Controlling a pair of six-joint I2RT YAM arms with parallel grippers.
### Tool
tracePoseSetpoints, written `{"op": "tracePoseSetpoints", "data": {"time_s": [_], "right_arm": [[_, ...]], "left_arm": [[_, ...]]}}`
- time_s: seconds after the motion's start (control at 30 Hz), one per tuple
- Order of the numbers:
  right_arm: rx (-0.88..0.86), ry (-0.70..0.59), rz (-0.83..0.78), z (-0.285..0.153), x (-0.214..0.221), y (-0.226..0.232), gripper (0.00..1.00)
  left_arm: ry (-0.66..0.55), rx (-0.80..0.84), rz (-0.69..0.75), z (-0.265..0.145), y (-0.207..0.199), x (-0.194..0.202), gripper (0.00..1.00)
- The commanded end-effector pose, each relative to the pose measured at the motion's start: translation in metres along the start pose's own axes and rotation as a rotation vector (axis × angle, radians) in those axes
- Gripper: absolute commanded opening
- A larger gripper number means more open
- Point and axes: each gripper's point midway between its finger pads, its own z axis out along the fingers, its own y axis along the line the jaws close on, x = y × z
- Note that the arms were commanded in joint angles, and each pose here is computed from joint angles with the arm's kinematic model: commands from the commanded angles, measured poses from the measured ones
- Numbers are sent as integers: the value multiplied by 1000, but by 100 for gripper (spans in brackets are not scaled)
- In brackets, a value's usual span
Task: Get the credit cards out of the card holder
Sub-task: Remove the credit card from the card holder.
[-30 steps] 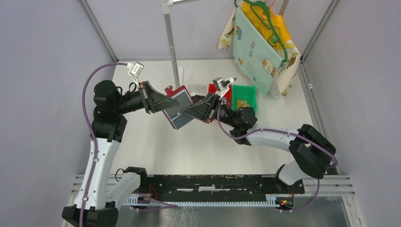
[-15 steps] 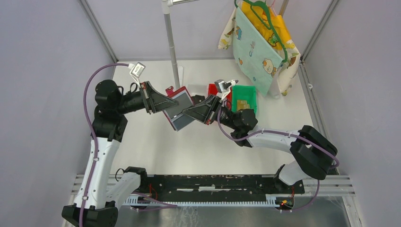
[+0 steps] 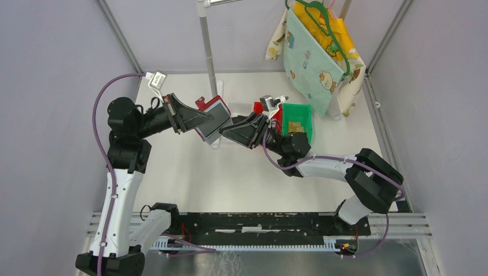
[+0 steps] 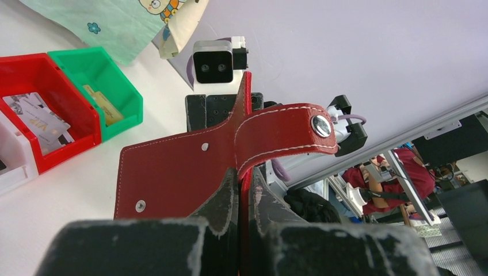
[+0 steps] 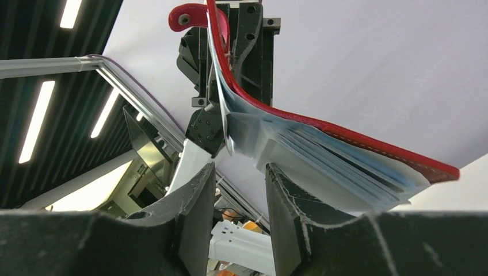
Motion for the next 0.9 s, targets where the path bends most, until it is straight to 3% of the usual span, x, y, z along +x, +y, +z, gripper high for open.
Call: {"op": "tracePoseSetpoints", "data": {"time_s": [0.0, 0.5, 0.7, 0.87], "right_arm": [[-138, -62, -25, 14, -20, 37, 43], [-168, -64, 10, 21, -21, 38, 34], [-190, -89, 21, 24, -25, 41, 16], [-195, -92, 25, 22, -25, 42, 12]], "left_arm": [[-23, 55, 57, -5, -29, -10, 2], [-21, 37, 58, -6, -25, -7, 2], [-15, 31, 54, -7, -24, -4, 8], [-11, 12, 54, -7, -17, 1, 9]]}}
